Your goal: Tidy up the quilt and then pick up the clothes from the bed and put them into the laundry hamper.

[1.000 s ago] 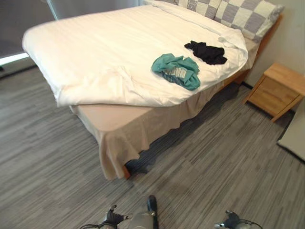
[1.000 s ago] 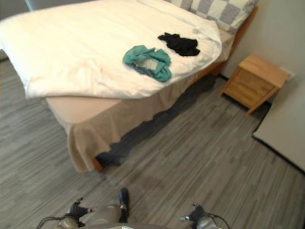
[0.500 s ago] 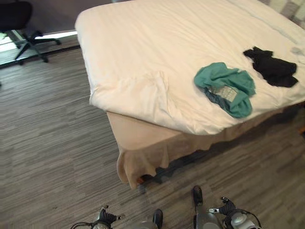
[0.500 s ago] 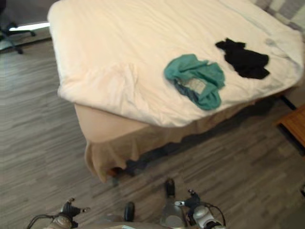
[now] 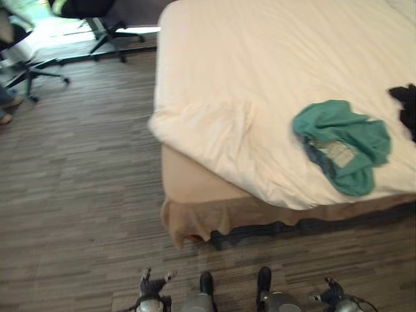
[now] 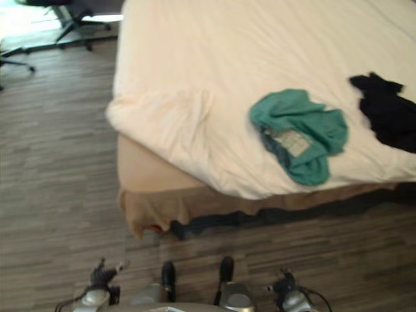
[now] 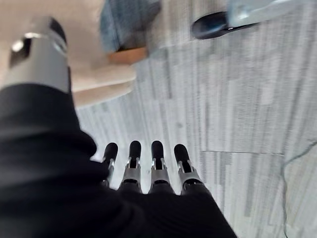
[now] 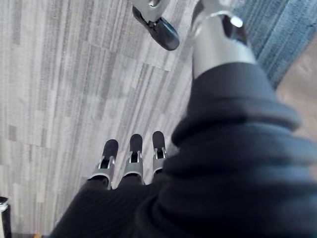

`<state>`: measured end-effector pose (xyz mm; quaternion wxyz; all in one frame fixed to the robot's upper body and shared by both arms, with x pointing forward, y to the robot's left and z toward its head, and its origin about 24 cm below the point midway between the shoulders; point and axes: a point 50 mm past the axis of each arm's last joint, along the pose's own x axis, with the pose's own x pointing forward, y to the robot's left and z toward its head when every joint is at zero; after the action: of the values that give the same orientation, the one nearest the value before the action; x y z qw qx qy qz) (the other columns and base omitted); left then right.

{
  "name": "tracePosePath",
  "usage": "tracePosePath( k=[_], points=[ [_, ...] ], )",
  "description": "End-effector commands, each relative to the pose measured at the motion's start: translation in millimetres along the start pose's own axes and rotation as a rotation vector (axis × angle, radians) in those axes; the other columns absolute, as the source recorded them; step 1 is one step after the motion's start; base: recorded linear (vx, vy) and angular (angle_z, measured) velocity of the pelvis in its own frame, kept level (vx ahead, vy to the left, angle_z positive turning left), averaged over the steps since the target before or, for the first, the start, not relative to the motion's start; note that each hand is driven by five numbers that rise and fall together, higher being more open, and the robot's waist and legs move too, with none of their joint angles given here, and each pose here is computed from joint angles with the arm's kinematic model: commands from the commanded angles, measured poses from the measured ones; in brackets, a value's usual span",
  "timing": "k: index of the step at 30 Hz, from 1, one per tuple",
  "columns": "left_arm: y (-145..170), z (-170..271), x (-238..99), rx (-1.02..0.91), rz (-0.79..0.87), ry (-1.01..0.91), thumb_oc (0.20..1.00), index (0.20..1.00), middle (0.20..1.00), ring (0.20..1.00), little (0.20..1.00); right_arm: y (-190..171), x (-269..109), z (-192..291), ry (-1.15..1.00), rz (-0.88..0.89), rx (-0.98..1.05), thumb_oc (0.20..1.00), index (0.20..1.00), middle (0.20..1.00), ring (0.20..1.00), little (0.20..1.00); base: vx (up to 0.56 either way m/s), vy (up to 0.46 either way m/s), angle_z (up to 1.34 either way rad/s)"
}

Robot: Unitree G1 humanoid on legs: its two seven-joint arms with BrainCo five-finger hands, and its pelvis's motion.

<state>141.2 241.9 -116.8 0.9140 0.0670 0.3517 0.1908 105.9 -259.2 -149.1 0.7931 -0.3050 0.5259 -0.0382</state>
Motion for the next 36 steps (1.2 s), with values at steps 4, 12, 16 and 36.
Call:
tracePosePath(
  k=[4, 12, 16, 36],
  points=[
    [68.9, 101.0, -1.8, 0.033, 0.184, -0.482, 1.000, 1.000, 1.000, 1.000, 1.000, 9.3, -5.6, -7.5, -0.022, 0.017, 0.048, 1.000, 1.000, 1.000, 1.000, 1.000, 0.04, 0.012, 0.02],
    [76.8, 241.4, -40.9, 0.325, 0.264, -1.071, 1.000, 1.000, 1.000, 1.000, 1.000, 12.2, -7.6, -3.7, -0.083, 0.082, -0.001, 1.000, 1.000, 1.000, 1.000, 1.000, 0.00, 0.025, -0.10],
    [60.7, 305.4, -49.0, 0.591, 0.312, -1.236, 1.000, 1.000, 1.000, 1.000, 1.000, 1.1, -4.1, 11.8, -0.143, 0.064, -0.041, 1.000, 1.000, 1.000, 1.000, 1.000, -0.09, 0.029, -0.22],
    [34.9, 452.2, -70.6, 1.299, 0.697, -1.257, 0.200, 0.200, 0.200, 0.200, 0.200, -16.9, -6.8, 89.9, -0.419, -0.014, 0.093, 1.000, 1.000, 1.000, 1.000, 1.000, -0.07, -0.016, -0.12]
  ],
)
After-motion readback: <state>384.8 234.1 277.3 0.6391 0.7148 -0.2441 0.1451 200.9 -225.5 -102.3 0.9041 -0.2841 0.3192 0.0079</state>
